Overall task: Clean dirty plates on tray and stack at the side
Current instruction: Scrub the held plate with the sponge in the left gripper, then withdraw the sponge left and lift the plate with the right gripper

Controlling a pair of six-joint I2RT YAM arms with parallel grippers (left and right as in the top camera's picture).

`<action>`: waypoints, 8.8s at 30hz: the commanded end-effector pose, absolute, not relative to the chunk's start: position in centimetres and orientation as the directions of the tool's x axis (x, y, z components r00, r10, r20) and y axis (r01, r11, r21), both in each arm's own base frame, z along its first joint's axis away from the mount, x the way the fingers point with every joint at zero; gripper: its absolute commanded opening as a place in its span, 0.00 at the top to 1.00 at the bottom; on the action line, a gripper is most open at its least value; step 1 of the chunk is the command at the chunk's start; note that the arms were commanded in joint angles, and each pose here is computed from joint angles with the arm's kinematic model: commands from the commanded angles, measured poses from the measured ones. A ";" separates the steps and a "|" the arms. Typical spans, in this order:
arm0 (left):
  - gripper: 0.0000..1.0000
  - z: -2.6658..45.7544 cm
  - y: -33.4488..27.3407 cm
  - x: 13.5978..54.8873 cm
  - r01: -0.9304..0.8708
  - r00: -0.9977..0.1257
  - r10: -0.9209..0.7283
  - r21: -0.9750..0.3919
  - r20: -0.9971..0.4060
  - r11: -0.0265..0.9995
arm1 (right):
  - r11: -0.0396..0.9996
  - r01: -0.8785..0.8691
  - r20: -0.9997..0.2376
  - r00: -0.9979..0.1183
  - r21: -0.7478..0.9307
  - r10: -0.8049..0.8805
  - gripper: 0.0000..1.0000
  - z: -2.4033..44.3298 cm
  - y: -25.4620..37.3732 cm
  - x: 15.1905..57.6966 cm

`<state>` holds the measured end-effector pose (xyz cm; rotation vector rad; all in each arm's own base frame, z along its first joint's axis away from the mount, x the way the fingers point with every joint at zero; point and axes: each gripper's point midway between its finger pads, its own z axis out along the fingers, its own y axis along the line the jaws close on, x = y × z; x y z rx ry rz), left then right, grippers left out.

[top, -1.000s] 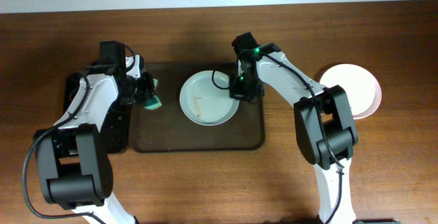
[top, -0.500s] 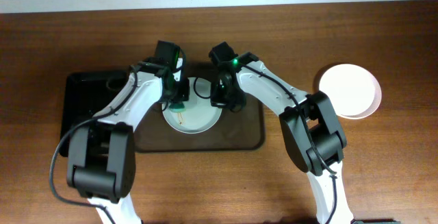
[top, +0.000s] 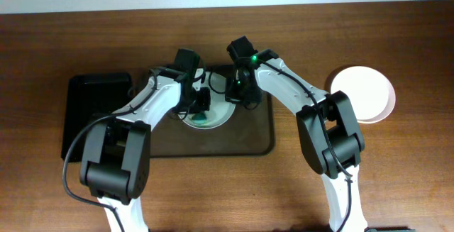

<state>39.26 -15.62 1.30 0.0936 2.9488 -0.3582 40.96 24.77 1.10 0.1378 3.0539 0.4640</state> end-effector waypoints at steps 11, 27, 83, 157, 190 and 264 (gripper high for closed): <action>0.99 -2.8 -10.1 41.9 -0.130 -0.979 -0.168 -0.274 -0.119 0.953 | 0.961 0.060 -0.021 -0.997 0.271 0.069 0.96 0.1 24.9 40.4; 0.99 -2.1 -11.5 43.4 0.053 -0.975 -0.020 -0.321 -0.220 0.946 | 0.964 0.060 -0.027 -0.997 0.259 0.069 0.96 0.0 24.7 40.5; 1.00 -2.7 -17.4 40.5 0.457 -0.875 0.409 -0.163 -0.259 0.874 | 0.965 0.035 -0.033 -0.998 0.258 0.045 0.96 0.0 24.7 40.5; 0.99 -3.1 -4.9 43.3 -0.083 -0.970 -0.078 0.011 -0.231 0.996 | 0.833 -0.011 0.020 -0.999 0.553 -0.026 0.96 -1.2 26.9 39.6; 0.99 -3.6 -4.3 40.6 -0.075 -0.990 -0.072 0.026 -0.118 0.997 | 0.833 -0.014 0.019 -0.999 0.553 -0.029 0.96 -1.2 26.9 39.5; 0.99 17.8 -9.3 45.1 0.220 -0.951 0.146 -0.265 -0.272 0.939 | 0.995 -0.044 -0.288 -0.958 0.091 -0.016 0.96 10.2 17.0 40.6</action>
